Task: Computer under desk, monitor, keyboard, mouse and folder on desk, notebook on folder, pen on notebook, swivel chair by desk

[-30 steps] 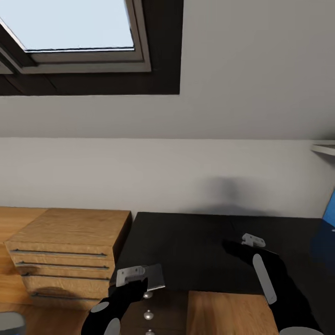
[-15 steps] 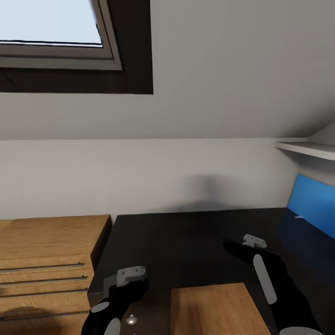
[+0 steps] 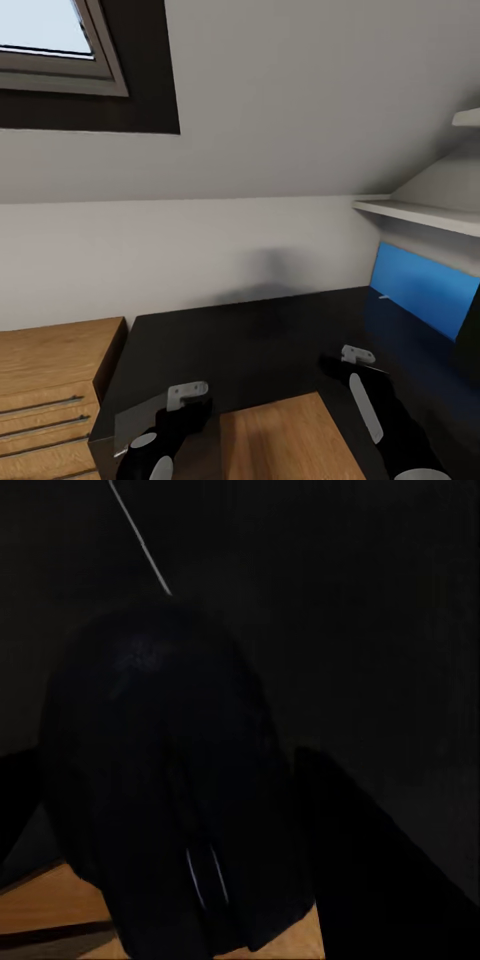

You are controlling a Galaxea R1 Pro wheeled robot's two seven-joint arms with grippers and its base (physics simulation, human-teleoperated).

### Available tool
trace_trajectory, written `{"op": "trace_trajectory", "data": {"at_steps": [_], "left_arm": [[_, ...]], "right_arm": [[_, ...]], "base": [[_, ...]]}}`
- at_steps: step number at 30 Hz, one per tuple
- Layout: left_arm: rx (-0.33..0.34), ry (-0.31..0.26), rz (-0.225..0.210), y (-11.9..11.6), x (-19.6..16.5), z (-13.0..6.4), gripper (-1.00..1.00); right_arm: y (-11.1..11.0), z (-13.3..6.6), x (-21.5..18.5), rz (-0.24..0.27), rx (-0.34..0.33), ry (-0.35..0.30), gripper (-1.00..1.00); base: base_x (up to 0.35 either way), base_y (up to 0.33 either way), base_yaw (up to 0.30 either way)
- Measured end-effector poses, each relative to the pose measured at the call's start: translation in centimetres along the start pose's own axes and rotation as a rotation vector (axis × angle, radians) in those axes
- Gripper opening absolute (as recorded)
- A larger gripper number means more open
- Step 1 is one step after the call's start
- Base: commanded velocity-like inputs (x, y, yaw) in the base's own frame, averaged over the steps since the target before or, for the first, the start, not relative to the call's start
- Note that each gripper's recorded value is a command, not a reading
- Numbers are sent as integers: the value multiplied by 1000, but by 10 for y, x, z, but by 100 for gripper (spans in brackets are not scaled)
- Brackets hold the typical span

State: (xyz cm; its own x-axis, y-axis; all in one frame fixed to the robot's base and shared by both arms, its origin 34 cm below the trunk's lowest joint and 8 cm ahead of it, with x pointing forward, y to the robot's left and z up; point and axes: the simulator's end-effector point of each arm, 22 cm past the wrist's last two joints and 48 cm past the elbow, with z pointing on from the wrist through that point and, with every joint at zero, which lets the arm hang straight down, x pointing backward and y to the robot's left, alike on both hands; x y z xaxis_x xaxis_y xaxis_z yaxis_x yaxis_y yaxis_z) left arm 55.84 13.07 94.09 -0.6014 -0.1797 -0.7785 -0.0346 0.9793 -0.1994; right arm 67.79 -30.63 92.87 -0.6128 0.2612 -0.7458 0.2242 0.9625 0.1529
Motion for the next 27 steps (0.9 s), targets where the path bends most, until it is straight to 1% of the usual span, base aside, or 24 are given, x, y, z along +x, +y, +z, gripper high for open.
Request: {"op": "trace_trajectory", "data": {"at_steps": [2, 11, 14, 19, 24, 27], "left_arm": [[0, 0, 0, 0, 0, 0, 100], [0, 0, 0, 0, 0, 0, 100], [0, 0, 0, 0, 0, 0, 100], [0, -2, 0, 0, -1, 0, 100], [0, -4, 0, 0, -1, -1, 100], [0, -5, 0, 0, -2, -1, 100]], "right_arm": [[-1, 1, -1, -11, 6, -6, -100], [-4, 1, -1, -18, 13, -11, -100], [-5, 1, -5, -22, 18, -27, -100], [-8, 0, -8, -43, 35, -41, -100], [-13, 7, 5, -52, 49, -18, -100], [-18, 10, 4, -84, 74, -42, -100]], "base": [[0, 0, -299], [0, 0, -300], [0, 0, -299], [0, 0, -300], [0, 0, -299], [0, 0, -271]]}}
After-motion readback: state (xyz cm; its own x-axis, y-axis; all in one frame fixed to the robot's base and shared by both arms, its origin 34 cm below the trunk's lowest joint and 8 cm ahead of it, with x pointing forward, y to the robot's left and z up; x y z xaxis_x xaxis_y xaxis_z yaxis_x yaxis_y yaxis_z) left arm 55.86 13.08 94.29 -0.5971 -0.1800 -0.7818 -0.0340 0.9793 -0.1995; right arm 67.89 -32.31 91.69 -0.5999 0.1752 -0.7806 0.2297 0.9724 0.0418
